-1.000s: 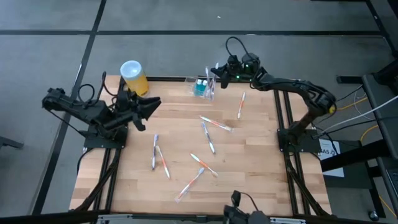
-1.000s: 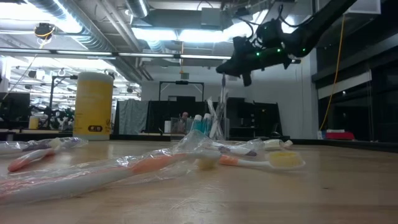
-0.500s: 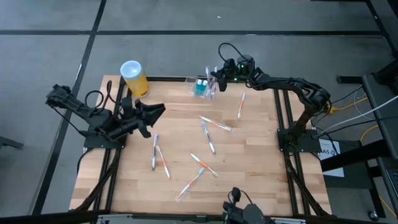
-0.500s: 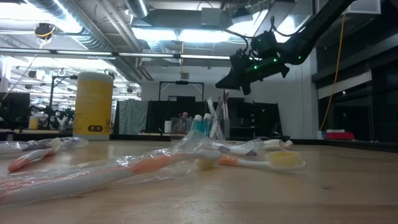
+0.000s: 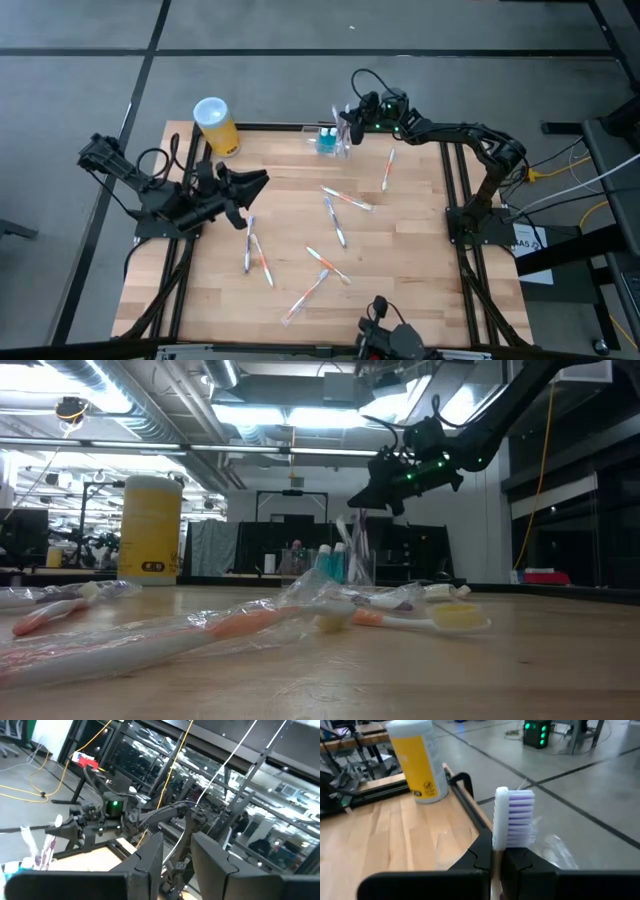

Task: Pick & Place toothbrushing station
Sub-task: Put the purple toothbrush into the right section of the transparent organizer

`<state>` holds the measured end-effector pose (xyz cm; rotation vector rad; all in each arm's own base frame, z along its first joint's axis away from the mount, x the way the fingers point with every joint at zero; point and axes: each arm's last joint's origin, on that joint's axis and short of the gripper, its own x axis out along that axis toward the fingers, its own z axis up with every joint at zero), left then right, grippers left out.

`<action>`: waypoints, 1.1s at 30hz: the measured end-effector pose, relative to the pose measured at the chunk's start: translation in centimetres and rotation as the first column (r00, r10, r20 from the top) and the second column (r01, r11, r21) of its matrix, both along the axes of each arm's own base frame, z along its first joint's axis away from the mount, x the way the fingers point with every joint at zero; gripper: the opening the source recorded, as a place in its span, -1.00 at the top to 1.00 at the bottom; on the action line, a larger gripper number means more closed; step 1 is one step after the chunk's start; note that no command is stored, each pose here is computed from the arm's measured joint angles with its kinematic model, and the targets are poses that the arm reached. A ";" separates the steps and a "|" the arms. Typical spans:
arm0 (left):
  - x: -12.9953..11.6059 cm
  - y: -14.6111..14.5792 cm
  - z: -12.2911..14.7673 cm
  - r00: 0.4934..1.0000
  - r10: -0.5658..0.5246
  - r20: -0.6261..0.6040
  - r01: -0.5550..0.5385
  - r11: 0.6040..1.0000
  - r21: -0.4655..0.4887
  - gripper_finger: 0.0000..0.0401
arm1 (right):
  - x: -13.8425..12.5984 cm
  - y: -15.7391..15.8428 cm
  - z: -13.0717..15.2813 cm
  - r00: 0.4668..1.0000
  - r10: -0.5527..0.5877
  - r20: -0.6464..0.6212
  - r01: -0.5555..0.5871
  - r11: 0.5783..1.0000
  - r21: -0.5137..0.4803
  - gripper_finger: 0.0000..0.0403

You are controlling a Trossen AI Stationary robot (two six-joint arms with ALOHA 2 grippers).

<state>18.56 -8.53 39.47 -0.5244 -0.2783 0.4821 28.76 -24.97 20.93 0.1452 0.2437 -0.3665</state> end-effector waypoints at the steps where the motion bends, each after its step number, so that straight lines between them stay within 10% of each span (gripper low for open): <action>1: 0.1 -0.2 0.0 1.000 0.002 -0.005 -0.002 1.000 0.000 0.53 | 0.0 0.0 0.0 1.000 -0.011 0.003 0.011 1.000 -0.004 0.93; 18: 0.1 -2.1 -0.8 1.000 0.019 -0.020 -0.020 0.999 -0.050 0.55 | 1.7 -1.9 -1.4 1.000 0.012 0.001 -0.012 0.999 0.039 0.92; 33: -0.8 -3.0 -0.8 0.997 0.053 -0.049 -0.055 0.997 -0.046 0.56 | 1.7 -1.4 -1.8 0.999 0.032 -0.042 -0.027 0.992 0.124 0.39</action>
